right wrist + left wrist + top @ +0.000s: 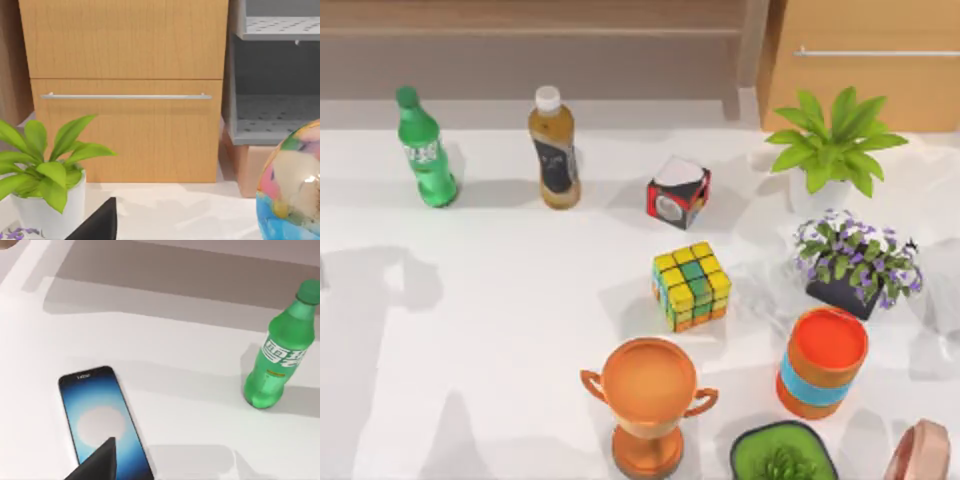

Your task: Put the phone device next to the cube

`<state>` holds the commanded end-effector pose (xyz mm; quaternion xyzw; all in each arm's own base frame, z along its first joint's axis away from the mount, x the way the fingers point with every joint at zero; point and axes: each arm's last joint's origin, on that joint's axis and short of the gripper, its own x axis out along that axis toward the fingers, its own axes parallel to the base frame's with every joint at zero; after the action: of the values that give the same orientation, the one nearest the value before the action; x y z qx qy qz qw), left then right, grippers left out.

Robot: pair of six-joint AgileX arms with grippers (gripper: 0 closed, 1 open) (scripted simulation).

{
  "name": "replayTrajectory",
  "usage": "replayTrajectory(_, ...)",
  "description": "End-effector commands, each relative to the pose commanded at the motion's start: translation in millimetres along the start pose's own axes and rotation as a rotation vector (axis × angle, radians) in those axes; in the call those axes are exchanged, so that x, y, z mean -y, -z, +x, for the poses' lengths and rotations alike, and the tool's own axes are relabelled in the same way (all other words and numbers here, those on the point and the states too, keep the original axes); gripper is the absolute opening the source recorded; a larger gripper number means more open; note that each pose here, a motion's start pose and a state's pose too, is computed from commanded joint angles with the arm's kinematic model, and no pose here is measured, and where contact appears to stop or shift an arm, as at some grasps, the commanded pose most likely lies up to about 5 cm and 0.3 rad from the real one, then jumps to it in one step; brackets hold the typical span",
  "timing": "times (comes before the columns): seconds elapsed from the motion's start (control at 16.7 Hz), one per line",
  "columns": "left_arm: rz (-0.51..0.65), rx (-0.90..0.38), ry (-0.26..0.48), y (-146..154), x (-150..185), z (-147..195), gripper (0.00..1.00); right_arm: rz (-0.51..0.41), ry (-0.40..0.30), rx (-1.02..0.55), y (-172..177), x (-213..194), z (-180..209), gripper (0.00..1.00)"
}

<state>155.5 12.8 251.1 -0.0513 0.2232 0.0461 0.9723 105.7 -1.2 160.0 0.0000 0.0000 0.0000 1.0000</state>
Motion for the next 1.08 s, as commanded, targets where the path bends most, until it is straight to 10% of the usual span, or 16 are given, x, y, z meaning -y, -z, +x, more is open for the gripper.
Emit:
replayTrajectory(0.48,-0.153,-0.615,-0.148,-74,-26,142,1.0,0.0,0.0,0.0,0,0,0,1.0)
replayTrajectory(1.08,-0.277,-1.078,-0.27,-28,-71,286,1.0,0.0,0.0,0.0,0,0,0,1.0)
